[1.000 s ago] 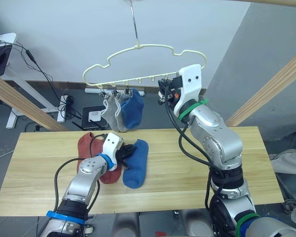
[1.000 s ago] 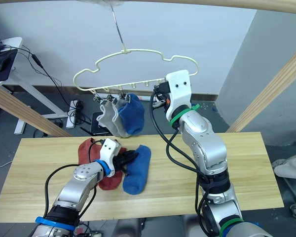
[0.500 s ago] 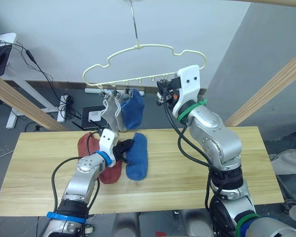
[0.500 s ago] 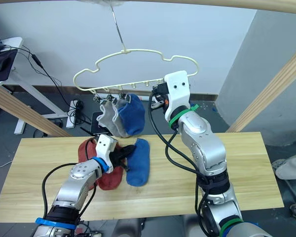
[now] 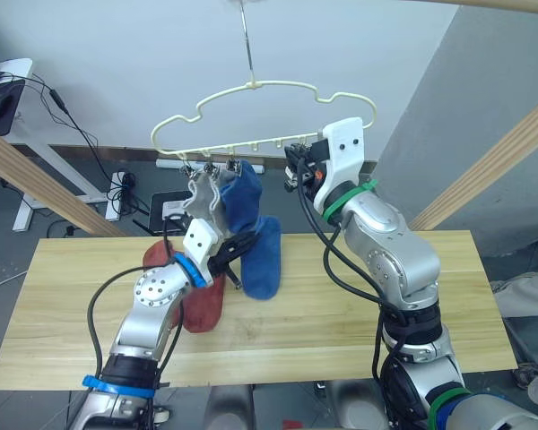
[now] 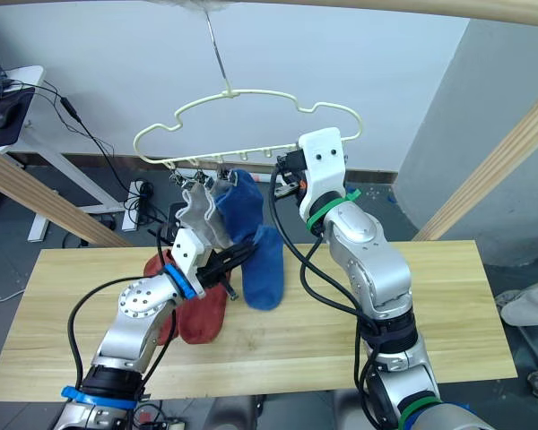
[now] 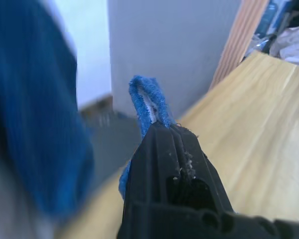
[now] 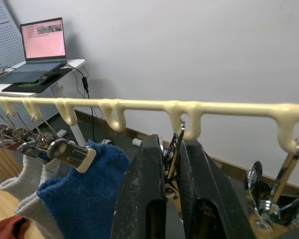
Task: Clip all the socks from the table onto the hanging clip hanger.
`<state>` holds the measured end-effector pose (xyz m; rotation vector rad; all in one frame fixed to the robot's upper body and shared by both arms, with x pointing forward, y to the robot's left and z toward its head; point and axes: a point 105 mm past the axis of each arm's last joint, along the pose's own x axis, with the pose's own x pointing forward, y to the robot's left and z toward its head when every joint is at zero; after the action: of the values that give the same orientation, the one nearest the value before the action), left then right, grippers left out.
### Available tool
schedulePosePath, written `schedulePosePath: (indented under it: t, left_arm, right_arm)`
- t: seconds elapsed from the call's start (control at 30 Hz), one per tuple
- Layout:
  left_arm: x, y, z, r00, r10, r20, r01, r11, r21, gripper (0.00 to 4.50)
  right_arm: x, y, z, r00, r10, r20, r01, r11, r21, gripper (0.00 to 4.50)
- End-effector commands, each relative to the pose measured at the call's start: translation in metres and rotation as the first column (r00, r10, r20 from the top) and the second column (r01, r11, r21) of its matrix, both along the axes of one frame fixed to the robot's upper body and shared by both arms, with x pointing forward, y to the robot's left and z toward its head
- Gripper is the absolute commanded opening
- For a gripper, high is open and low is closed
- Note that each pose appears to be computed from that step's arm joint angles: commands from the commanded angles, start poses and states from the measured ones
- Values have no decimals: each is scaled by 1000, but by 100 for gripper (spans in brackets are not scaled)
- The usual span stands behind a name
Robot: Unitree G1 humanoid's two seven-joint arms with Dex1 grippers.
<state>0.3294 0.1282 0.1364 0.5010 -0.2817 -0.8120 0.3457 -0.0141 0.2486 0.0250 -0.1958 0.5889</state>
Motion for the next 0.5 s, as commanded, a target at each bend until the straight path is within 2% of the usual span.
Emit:
schedulePosePath:
  t: [0.03, 0.1, 0.23, 0.5]
  left_arm:
    - [5, -2, 20, 985, 0, 174, -7, 999, 42, 0]
    - [8, -6, 28, 975, -8, 223, -2, 999, 47, 0]
    - [9, -13, 28, 967, -44, 252, 25, 996, 80, 0]
    - [14, -18, 30, 965, -70, 252, 49, 995, 91, 0]
  right_arm:
    - [-14, 5, 16, 997, 55, 53, -58, 997, 49, 3]
    - [-16, 7, 17, 997, 65, 51, -68, 996, 52, 3]
    - [-18, 9, 18, 996, 81, 49, -84, 995, 60, 3]
    - [-22, 14, 19, 993, 114, 43, -117, 991, 70, 3]
